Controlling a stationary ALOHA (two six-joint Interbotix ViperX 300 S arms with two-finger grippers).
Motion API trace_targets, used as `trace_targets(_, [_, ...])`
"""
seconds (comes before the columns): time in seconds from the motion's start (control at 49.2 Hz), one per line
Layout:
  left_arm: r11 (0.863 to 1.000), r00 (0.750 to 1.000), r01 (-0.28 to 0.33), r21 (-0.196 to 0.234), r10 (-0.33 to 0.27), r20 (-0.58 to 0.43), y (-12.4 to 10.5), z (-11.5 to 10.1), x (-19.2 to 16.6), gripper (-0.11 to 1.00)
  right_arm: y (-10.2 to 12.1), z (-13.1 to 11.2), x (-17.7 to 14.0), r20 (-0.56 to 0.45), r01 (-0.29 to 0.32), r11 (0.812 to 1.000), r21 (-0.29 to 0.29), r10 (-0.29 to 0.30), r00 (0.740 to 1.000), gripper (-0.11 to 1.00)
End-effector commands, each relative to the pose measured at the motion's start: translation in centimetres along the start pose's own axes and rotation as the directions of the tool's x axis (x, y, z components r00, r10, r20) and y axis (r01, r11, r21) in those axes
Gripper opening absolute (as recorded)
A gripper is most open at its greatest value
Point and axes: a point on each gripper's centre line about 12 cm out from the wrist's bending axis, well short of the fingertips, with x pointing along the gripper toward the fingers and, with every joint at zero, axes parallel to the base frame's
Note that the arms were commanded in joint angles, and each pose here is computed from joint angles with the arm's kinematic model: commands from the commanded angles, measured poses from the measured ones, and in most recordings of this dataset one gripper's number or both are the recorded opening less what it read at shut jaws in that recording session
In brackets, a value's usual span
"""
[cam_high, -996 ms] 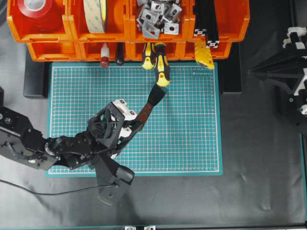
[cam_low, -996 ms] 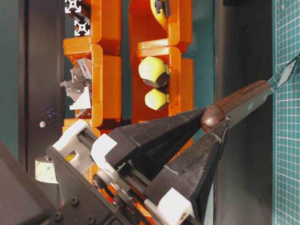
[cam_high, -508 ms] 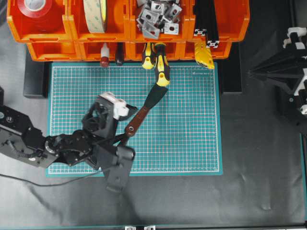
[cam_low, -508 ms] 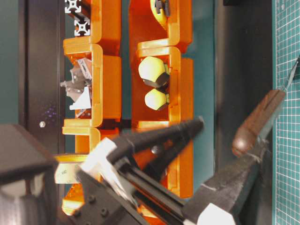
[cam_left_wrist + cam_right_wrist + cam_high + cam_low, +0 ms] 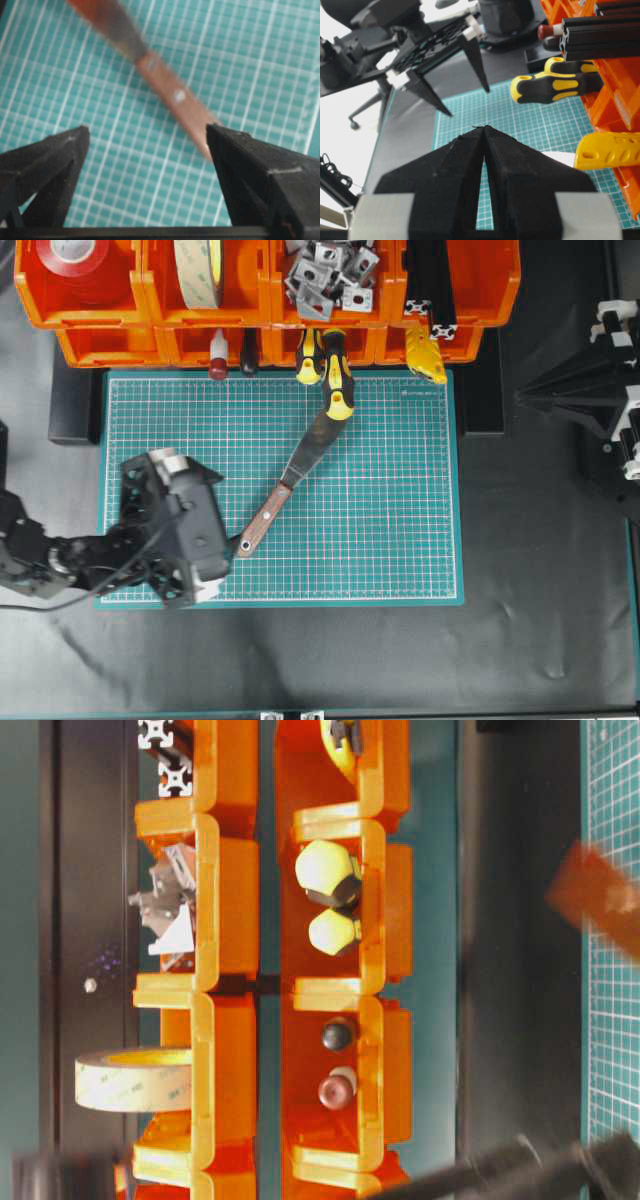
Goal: Pick scraper from container rack with left arm.
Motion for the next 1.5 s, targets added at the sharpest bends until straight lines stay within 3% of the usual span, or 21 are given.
trace_targets(0.0, [0.999, 0.998, 0.045, -0.012, -0.044, 0.039, 0.1, 0.5, -1.8, 0.9, 0.3, 1.0, 0.0, 0.02, -0.004, 1.0, 0.003, 0.004, 1.0, 0.0])
trace_targets(0.244, [0.992, 0.985, 0.122, -0.024, -0.118, 0.123, 0.6, 1.9, -5.7, 0.9, 0.1, 0.6, 0.0, 0.002, 0.002, 1.0, 0.004, -0.002, 1.0, 0.0])
trace_targets(0.508, [0.981, 0.95, 0.191, 0.022, -0.19, 0.246, 4.1, 2.7, -11.3, 0.9, 0.2, 0.8, -0.3, 0.008, 0.001, 1.0, 0.002, -0.001, 1.0, 0.0])
trace_targets(0.63, [0.973, 0.917, 0.229, 0.035, -0.228, 0.328, 6.3, 3.2, -14.4, 0.9, 0.2, 0.6, -0.2, 0.004, 0.001, 1.0, 0.002, -0.001, 1.0, 0.0])
trace_targets(0.935, [0.942, 0.816, 0.336, 0.009, -0.296, 0.497, 11.5, 2.0, -19.9, 0.9, 0.2, 0.9, -0.3, 0.014, -0.001, 1.0, 0.002, 0.001, 1.0, 0.0])
trace_targets(0.996, [0.937, 0.789, 0.347, 0.036, -0.312, 0.529, 12.4, 1.6, -20.7, 0.9, 0.2, 0.9, -0.3, 0.017, -0.002, 1.0, 0.002, 0.002, 1.0, 0.0])
trace_targets(1.118, [0.924, 0.716, 0.357, 0.136, -0.364, 0.595, 13.5, 1.0, -22.4, 0.88, 0.3, 1.1, -0.5, 0.028, -0.004, 1.0, 0.002, 0.004, 1.0, 0.0])
trace_targets(1.24, [0.918, 0.666, 0.359, 0.17, -0.38, 0.642, 14.7, 0.4, -23.6, 0.85, 0.3, 1.3, -0.6, 0.04, -0.006, 1.0, 0.002, 0.006, 0.999, 0.0])
trace_targets(1.382, [0.911, 0.637, 0.378, 0.164, -0.385, 0.668, 15.6, -0.3, -24.2, 0.84, 0.3, 1.4, -0.7, 0.043, -0.007, 1.0, 0.002, 0.007, 0.999, 0.0])
trace_targets(1.483, [0.911, 0.634, 0.379, 0.162, -0.383, 0.672, 15.9, -0.7, -24.1, 0.84, 0.4, 1.5, -0.7, 0.047, -0.008, 1.0, 0.002, 0.008, 0.999, 0.0])
